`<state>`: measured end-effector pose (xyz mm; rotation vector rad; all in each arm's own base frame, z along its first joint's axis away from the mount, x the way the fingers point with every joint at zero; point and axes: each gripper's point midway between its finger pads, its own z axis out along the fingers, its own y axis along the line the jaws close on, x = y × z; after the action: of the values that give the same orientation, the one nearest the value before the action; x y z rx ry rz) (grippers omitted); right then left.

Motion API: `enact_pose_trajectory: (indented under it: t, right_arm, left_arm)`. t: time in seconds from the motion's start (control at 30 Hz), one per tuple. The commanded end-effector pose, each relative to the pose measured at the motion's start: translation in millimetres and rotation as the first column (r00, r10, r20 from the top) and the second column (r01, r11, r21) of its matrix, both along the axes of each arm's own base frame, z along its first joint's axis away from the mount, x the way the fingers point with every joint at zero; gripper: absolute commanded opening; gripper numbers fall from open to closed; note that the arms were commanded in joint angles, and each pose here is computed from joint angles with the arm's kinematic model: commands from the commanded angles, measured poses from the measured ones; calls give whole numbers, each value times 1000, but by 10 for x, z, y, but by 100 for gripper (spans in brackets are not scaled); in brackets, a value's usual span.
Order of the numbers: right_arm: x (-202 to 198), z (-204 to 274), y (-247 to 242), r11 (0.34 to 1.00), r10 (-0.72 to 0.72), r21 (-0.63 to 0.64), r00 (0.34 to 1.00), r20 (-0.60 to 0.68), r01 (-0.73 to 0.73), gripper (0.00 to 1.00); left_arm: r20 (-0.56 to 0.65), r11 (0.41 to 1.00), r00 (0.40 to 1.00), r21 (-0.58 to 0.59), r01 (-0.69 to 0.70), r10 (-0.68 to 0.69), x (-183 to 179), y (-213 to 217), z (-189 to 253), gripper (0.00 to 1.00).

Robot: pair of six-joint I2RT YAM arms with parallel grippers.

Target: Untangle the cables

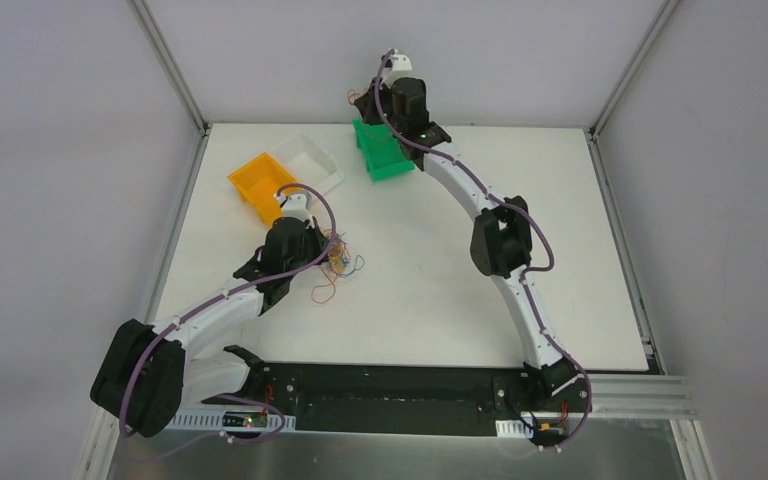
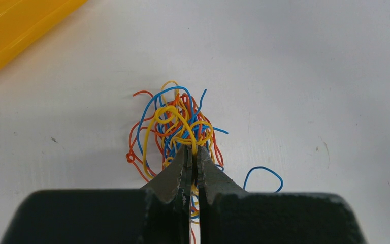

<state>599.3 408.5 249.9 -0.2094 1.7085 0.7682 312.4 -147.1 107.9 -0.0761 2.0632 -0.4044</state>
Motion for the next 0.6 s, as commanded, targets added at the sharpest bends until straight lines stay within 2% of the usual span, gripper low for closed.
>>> enact_pose_trajectory:
  t: [0.0,0.27,0.57]
  right_arm:
    - [-258,789,58,1000,16,19,990,143,-19,0]
    - [-477,649,243,993,73,-101,983,171,-56,0]
    - [-197,486,-26,999,11,47,999,48,-13,0]
  left_arm:
    - [65,1000,998,-11,0,1,107,-41,191,0]
    - [66,1000,998,-9,-1,2,105,-34,191,0]
    - [67,1000,998,-10,2,-1,102,-36,195,0]
